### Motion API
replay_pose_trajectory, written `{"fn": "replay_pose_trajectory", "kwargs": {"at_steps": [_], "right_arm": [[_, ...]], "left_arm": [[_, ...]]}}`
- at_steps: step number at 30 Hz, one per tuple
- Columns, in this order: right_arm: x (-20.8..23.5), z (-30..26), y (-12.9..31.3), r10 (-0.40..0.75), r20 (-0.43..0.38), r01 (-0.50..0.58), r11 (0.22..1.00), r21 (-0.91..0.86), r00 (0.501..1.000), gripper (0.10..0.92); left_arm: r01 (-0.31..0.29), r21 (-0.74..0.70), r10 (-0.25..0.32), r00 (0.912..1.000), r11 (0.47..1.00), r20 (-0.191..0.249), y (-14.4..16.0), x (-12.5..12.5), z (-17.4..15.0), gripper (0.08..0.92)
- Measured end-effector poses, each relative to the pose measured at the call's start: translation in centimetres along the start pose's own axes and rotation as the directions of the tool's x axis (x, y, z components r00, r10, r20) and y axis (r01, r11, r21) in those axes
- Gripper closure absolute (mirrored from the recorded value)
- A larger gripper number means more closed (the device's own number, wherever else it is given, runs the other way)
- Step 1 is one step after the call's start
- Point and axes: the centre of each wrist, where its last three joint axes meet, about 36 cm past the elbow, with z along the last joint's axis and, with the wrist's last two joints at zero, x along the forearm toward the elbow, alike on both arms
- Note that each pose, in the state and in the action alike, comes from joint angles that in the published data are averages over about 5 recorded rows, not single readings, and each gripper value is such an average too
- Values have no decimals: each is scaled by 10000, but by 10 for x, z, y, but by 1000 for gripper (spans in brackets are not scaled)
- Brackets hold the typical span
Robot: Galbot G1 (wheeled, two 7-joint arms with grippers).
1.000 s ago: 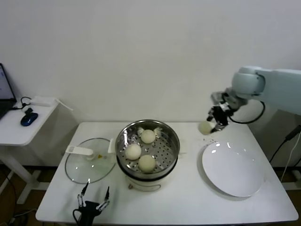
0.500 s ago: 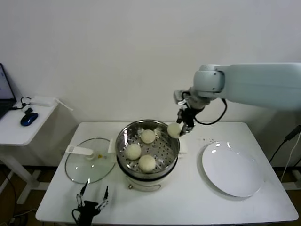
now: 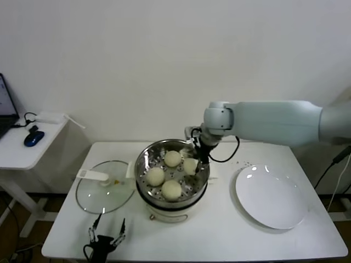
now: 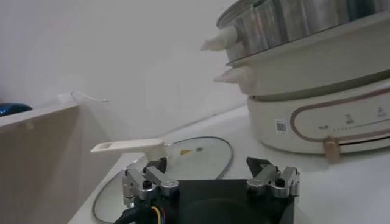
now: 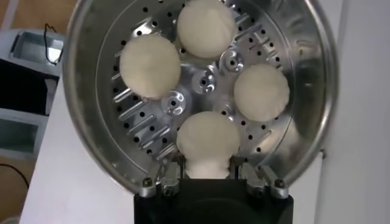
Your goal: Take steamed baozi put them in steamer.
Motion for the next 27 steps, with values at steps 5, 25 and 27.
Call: {"fn": "replay_pose_trajectory", "kwargs": {"at_steps": [5,25,27], "right_arm": [[-17,-3,0,-30,39,30,10000,3,10000,506],[53,37,-8,595,801,-519,9943,-931,9950,200],[63,48,-5,1061,1169,-900,9867,-1351,9875,199]], "left_arm": [[-13,-13,13,10000,10000,-40,0,0,2,177],[3,-86,-3,10000,10000,50,4,2,-5,177],[3,-88,-2,10000,10000,71,4,1,-6,177]]}}
